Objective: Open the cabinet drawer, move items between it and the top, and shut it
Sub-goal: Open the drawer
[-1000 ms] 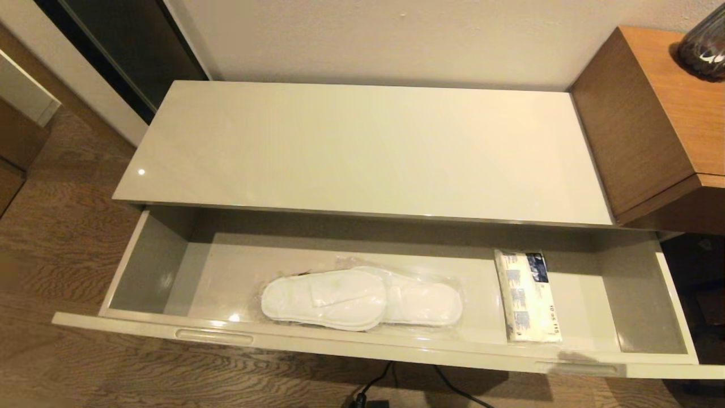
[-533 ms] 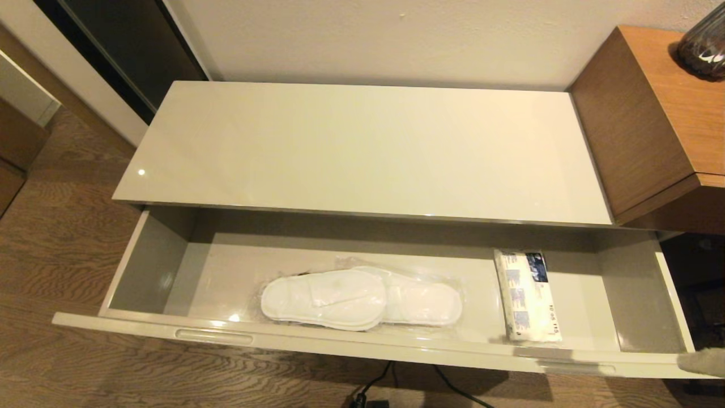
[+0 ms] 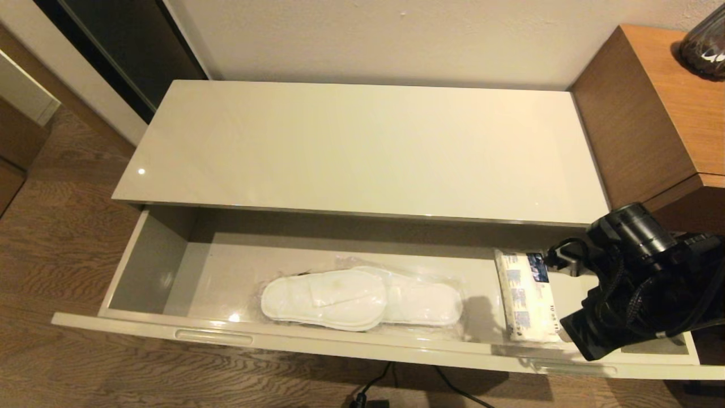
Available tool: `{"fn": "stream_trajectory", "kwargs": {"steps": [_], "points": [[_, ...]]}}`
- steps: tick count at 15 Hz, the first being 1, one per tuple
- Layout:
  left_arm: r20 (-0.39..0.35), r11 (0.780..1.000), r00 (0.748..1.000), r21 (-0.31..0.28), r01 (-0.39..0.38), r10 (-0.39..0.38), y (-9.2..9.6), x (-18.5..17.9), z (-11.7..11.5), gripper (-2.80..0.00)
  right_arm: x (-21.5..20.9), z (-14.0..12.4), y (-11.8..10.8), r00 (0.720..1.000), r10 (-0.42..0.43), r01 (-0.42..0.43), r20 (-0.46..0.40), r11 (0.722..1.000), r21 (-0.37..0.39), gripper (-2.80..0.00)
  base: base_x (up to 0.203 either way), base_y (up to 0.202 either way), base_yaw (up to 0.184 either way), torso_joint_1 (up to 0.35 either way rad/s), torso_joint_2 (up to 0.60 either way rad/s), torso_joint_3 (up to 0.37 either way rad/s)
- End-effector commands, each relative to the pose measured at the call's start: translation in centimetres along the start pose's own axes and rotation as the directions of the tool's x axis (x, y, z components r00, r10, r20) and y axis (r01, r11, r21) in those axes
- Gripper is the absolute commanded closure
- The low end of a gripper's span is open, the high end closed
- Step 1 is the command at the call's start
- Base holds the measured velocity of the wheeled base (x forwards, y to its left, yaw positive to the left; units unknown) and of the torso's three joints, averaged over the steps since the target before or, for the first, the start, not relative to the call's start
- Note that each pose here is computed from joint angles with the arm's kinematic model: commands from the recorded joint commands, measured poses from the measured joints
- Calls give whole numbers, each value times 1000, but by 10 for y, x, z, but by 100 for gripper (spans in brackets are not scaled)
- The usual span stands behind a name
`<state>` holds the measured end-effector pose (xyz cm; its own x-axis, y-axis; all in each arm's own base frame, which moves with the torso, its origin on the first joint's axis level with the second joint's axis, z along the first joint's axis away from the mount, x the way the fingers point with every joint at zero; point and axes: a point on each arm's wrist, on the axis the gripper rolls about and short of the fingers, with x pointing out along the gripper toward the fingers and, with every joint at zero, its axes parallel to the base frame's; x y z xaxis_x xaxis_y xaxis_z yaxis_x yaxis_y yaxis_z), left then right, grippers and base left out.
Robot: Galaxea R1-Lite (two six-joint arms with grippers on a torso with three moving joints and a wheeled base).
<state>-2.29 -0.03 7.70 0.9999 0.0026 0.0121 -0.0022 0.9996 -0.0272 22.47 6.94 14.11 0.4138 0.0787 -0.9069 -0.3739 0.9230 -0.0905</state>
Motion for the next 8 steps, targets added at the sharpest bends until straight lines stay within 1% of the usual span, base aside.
{"fn": "stream_trajectory", "kwargs": {"steps": [1, 2, 3, 5, 8], "points": [[0, 1000, 1000, 0, -1, 1, 0, 0, 0, 0, -6, -10, 18, 997, -36, 32, -64, 998, -61, 0, 0, 0, 0, 0, 0, 0], [0, 1000, 1000, 0, -1, 1, 0, 0, 0, 0, -16, -15, 24, 995, -76, 72, -59, 995, -69, 0, 0, 0, 0, 0, 0, 0], [0, 1000, 1000, 0, -1, 1, 0, 0, 0, 0, -24, -19, 25, 990, -127, 123, -60, 990, -70, 0, 0, 0, 0, 0, 0, 0], [0, 1000, 1000, 0, -1, 1, 0, 0, 0, 0, -44, -20, 24, 981, -188, 183, -51, 979, -83, 0, 0, 0, 0, 0, 0, 0], [0, 1000, 1000, 0, -1, 1, 0, 0, 0, 0, -67, -12, 25, 978, -195, 187, -68, 976, -109, 0, 0, 0, 0, 0, 0, 0]]}}
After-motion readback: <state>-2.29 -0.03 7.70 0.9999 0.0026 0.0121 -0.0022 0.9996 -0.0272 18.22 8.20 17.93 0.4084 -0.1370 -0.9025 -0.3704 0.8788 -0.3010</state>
